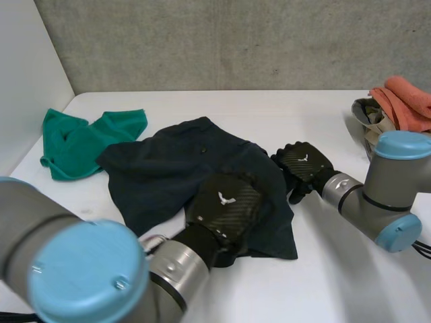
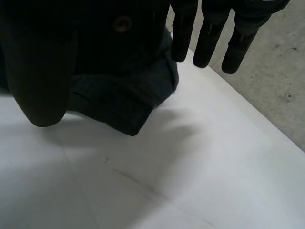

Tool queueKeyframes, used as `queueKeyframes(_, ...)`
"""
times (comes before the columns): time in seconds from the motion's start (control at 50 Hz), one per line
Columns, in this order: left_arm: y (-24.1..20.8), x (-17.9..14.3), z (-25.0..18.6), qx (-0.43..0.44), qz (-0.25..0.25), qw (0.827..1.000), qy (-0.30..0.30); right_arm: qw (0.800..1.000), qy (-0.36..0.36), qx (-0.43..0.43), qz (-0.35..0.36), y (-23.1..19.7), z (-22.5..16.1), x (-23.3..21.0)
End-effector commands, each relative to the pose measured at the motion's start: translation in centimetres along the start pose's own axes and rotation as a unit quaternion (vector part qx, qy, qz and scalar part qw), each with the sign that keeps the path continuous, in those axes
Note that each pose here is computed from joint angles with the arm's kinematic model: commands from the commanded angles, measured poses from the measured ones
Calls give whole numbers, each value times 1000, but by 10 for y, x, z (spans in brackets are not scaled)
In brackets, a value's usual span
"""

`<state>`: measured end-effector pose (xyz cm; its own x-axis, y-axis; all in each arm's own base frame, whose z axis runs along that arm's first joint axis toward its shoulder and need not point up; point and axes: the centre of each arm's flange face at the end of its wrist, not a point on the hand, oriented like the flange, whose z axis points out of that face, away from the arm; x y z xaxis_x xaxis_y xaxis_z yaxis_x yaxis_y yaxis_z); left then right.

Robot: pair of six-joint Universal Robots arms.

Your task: Fold the laundry.

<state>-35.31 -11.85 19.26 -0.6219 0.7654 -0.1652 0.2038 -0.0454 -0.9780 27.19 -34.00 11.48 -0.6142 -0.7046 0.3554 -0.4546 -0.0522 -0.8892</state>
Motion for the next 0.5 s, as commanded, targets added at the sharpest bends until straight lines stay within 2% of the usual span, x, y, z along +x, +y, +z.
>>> queueKeyframes(0.02,21,15,16,-3,7,1000,13,1000,-7,3,-2,4,10,-5)
queueKeyframes(0.14,30,18,32,3,20,1000,12,1000,-9,-2,-5,9,12,-7)
queueKeyframes(0.28,28,17,45,43,58,997,1,1000,-5,12,-10,-5,7,-4)
queueKeyframes(0.38,20,0,55,75,94,992,-47,999,11,26,-18,-21,0,6)
queueKeyframes(0.5,-3,-26,52,92,108,984,-104,998,27,45,-27,-55,-20,19)
